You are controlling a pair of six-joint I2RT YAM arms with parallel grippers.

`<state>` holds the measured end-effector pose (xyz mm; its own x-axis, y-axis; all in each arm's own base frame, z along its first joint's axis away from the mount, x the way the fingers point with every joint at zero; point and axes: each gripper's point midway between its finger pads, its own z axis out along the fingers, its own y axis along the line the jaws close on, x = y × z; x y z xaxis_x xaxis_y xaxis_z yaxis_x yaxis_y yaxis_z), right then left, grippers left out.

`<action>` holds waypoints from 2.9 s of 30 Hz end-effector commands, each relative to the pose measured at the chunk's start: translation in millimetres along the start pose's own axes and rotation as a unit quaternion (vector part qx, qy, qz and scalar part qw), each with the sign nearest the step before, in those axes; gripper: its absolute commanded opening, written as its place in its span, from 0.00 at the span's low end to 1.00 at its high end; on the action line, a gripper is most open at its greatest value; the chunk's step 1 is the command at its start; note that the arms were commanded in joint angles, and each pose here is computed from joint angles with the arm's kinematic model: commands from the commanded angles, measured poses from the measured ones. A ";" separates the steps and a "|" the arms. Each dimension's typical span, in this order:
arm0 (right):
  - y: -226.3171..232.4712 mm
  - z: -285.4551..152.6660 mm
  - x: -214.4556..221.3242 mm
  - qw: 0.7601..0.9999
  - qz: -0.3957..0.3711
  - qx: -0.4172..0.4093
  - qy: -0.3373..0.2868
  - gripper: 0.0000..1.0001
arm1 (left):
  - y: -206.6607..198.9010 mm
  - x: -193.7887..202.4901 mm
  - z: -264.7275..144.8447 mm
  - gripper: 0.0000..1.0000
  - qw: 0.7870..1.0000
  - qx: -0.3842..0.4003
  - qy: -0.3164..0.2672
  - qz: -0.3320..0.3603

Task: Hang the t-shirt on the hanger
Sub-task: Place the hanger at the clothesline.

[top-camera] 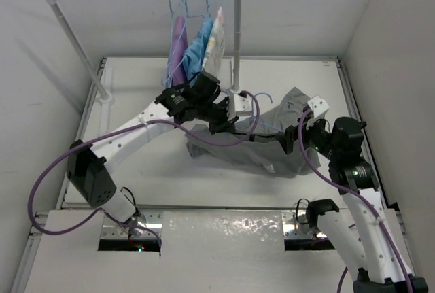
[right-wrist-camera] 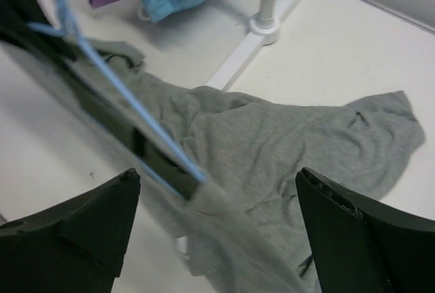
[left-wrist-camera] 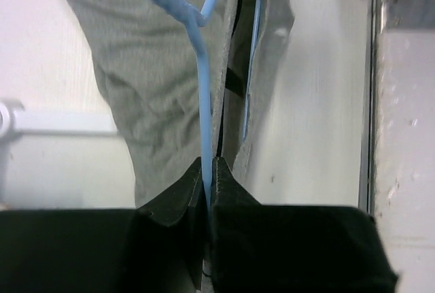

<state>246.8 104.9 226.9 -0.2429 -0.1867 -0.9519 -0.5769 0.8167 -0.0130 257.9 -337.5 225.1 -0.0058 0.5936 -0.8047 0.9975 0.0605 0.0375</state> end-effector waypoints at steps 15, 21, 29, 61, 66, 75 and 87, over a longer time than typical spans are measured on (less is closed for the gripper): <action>-17.2 -6.2 -25.4 0.996 0.020 0.060 -0.058 0.98 | -2.3 108.3 -176.7 0.00 0.915 -0.359 0.181 -0.020; -23.1 -1.1 -19.5 0.996 0.018 0.071 -0.052 0.99 | -6.2 142.3 -234.2 0.00 0.875 -0.426 0.213 -0.089; -27.2 8.1 -26.6 0.996 0.002 0.065 -0.060 0.99 | -14.7 202.0 -290.6 0.00 0.800 -0.486 0.305 -0.176; -32.8 4.4 -30.6 0.995 -0.004 0.082 -0.062 0.99 | 94.5 176.9 -456.9 0.00 0.749 -0.634 0.102 -0.165; -33.9 5.2 -27.3 0.995 -0.002 0.085 -0.058 0.99 | 115.0 130.3 -461.0 0.00 0.774 -0.615 0.022 -0.148; -36.7 5.7 -19.7 0.994 0.001 0.094 -0.049 0.99 | 155.1 65.6 -468.3 0.00 0.753 -0.647 0.000 -0.120; -37.7 10.6 -9.2 0.995 0.007 0.093 -0.034 0.99 | 217.1 32.2 -456.3 0.00 0.752 -0.645 -0.027 -0.129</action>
<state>274.8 84.4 231.9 -0.2011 -0.1382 -0.9698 -0.4318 0.9011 -0.0389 434.7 75.5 433.1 -0.2822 0.4019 -0.8711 0.1133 0.9156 0.3857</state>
